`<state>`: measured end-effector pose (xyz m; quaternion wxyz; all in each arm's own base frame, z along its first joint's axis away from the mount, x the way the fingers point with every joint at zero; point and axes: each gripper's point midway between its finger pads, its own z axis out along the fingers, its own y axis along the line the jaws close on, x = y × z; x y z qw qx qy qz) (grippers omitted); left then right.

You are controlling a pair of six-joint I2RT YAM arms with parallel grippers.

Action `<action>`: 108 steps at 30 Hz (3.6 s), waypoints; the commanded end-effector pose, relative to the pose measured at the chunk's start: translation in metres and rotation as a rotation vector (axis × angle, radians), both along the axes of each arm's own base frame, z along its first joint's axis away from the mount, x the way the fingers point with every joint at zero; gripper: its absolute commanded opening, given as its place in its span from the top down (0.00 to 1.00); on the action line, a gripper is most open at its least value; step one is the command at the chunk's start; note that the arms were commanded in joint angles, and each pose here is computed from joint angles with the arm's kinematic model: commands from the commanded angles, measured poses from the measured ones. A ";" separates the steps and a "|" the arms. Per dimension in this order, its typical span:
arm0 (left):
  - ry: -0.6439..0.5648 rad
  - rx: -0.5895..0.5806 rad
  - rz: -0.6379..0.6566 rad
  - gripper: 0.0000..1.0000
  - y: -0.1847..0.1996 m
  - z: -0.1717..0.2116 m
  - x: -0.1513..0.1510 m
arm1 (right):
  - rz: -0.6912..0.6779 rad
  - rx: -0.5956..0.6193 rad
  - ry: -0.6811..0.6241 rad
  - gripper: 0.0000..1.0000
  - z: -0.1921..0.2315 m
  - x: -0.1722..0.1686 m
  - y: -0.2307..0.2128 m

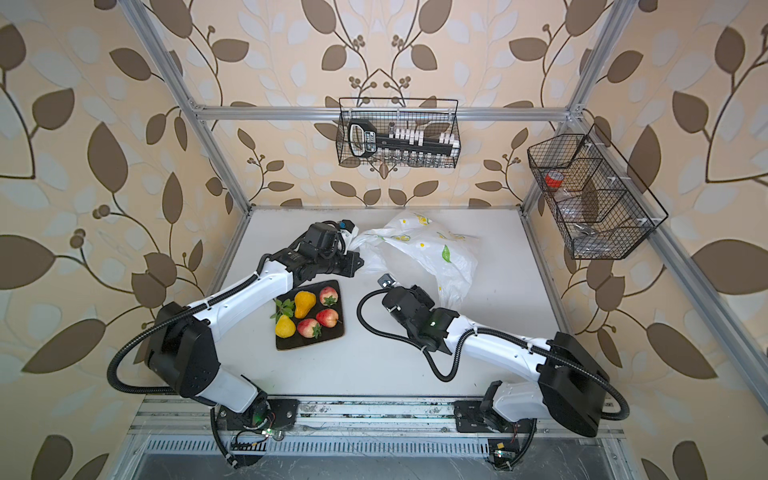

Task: Take the fake fruits out of the plastic bag
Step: 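Reach the right gripper into the bag mouth held by the left gripper, then grasp the pink-red apple inside the bag with the right gripper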

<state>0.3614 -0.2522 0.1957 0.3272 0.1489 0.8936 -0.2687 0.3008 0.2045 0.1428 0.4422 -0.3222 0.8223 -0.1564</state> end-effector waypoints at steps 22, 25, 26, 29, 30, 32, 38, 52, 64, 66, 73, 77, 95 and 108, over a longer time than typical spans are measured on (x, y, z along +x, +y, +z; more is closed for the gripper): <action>-0.061 0.204 -0.097 1.00 0.015 0.004 -0.034 | 0.253 0.274 0.030 0.39 0.053 -0.016 0.008; -0.063 0.200 -0.114 1.00 0.011 0.005 -0.037 | 0.204 0.182 -0.053 0.51 0.059 0.000 -0.003; -0.062 0.194 -0.119 1.00 0.010 0.006 -0.038 | 0.201 0.157 -0.072 0.55 0.060 0.005 -0.002; -0.065 0.179 -0.135 1.00 0.005 0.012 -0.040 | 0.222 0.080 -0.088 0.62 0.053 0.020 0.009; -0.067 0.175 -0.138 1.00 0.004 0.014 -0.041 | 0.228 0.040 -0.092 0.63 0.047 0.025 0.012; -0.072 0.173 -0.139 1.00 0.004 0.017 -0.042 | 0.240 -0.041 -0.099 0.65 0.029 0.033 0.015; -0.055 0.185 -0.133 1.00 0.008 0.017 -0.047 | 0.120 -0.157 -0.110 0.64 -0.018 0.067 -0.001; 0.028 0.098 -0.251 1.00 -0.004 0.019 -0.084 | -0.477 0.554 0.241 0.38 -0.075 0.095 -0.015; 0.033 0.104 -0.343 1.00 -0.013 0.029 -0.108 | -0.879 1.206 0.116 0.26 -0.053 0.166 -0.019; 0.032 0.106 -0.354 1.00 -0.016 0.029 -0.111 | -0.908 1.223 0.109 0.24 -0.058 0.177 -0.021; 0.027 0.120 -0.364 1.00 -0.020 0.030 -0.113 | -0.987 1.152 0.099 0.20 -0.076 0.193 -0.032; 0.022 0.119 -0.355 1.00 -0.022 0.031 -0.112 | -0.989 1.032 0.095 0.18 -0.085 0.197 -0.036; 0.019 0.132 -0.335 1.00 -0.023 0.029 -0.106 | -0.946 0.908 0.172 0.30 -0.112 0.189 -0.021; -0.025 0.202 -0.187 1.00 -0.013 0.026 -0.076 | -0.807 0.895 0.179 0.52 -0.079 0.157 -0.020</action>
